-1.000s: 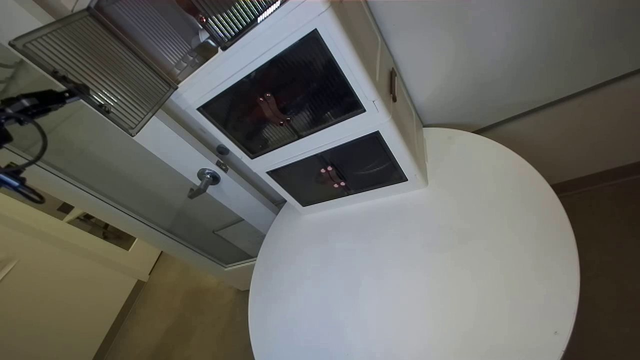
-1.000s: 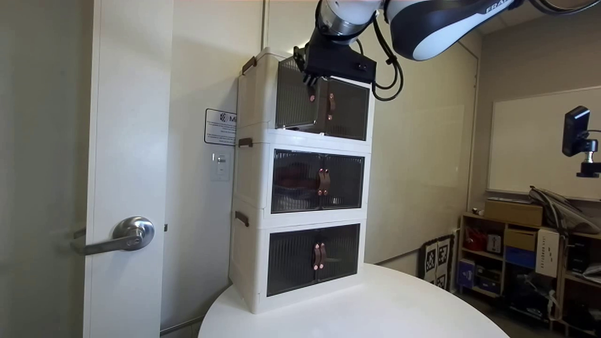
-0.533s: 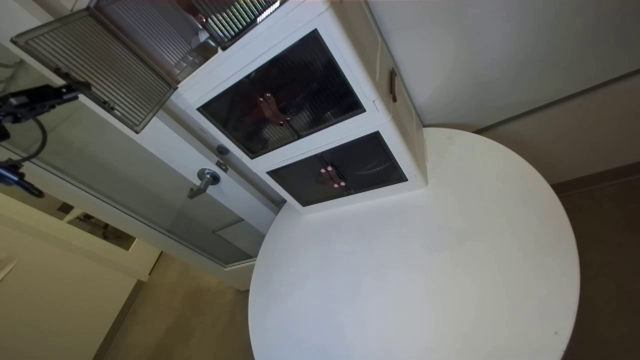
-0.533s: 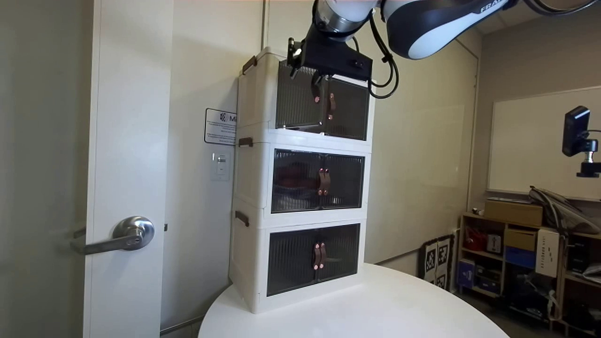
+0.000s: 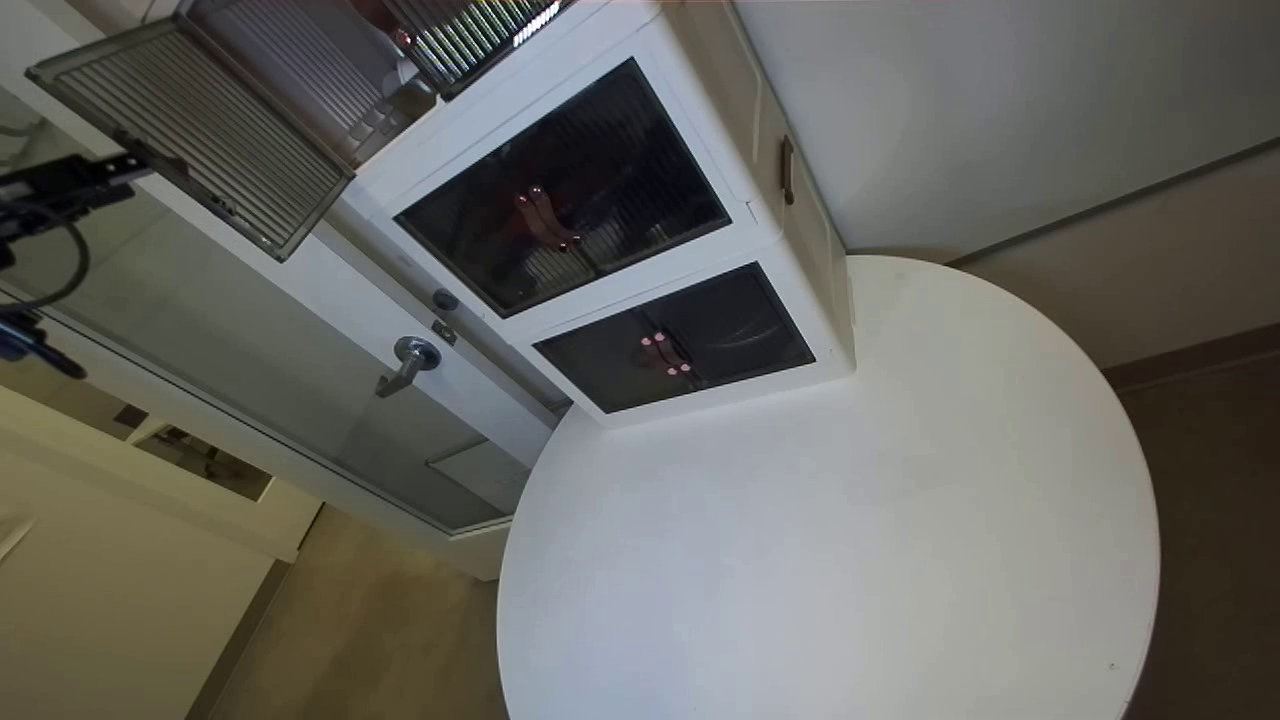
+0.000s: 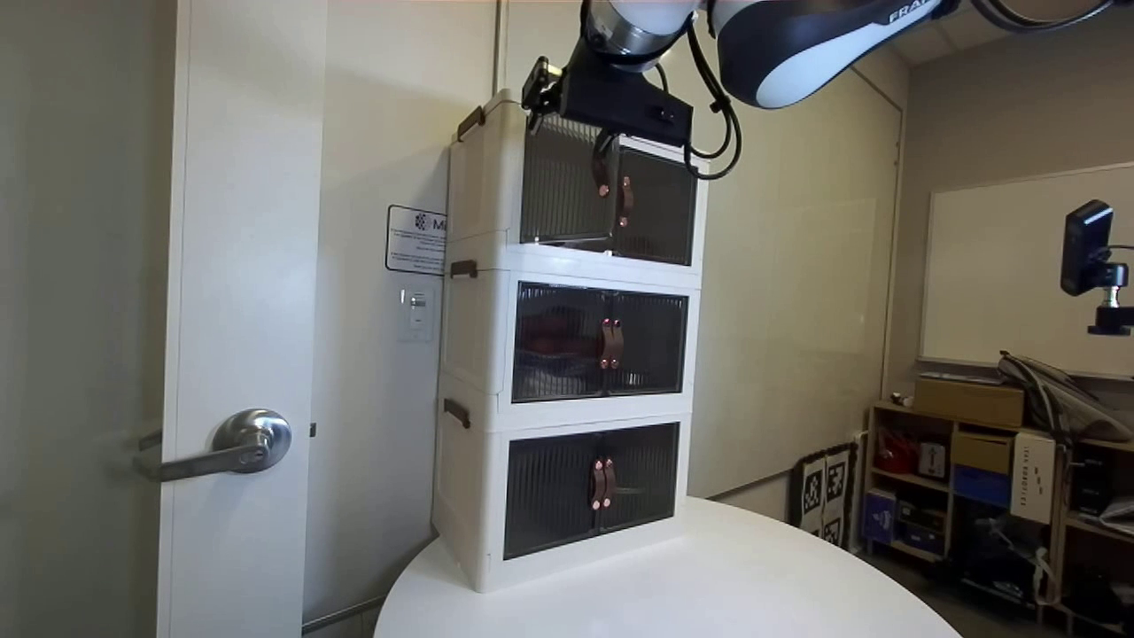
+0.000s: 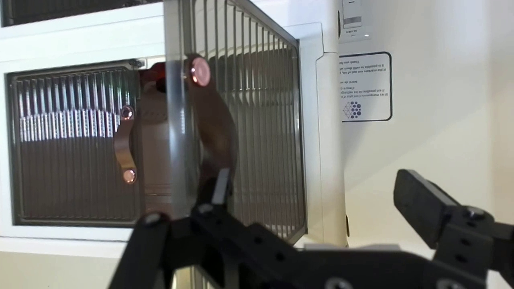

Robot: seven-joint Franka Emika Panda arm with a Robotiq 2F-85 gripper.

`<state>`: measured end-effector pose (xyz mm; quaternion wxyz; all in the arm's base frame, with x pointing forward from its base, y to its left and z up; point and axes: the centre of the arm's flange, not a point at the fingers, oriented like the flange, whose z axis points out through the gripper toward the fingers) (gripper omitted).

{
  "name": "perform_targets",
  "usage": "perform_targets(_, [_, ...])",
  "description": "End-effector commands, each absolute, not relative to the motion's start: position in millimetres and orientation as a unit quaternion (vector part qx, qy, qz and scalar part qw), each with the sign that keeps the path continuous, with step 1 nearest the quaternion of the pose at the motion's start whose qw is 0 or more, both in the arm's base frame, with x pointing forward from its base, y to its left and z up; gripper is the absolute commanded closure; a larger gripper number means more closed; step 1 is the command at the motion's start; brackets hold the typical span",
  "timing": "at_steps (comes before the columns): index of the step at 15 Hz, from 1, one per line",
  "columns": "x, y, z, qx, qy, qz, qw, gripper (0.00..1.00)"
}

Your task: Open the left and right top cabinets, respectively

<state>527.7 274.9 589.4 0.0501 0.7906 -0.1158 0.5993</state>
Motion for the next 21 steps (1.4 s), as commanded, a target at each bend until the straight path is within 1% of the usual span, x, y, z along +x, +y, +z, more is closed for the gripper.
perform_targets(1, [537, 282, 595, 0.792, -0.099, 0.601, 0.043, 0.00])
perform_targets(11, [542, 291, 591, 0.806, -0.073, 0.586, 0.035, 0.00])
perform_targets(15, [549, 289, 603, 0.855, -0.054, 0.515, 0.028, 0.00])
perform_targets(18, [557, 287, 611, 0.896, -0.032, 0.440, 0.037, 0.00])
perform_targets(21, [562, 289, 608, 0.930, -0.008, 0.365, 0.031, 0.00])
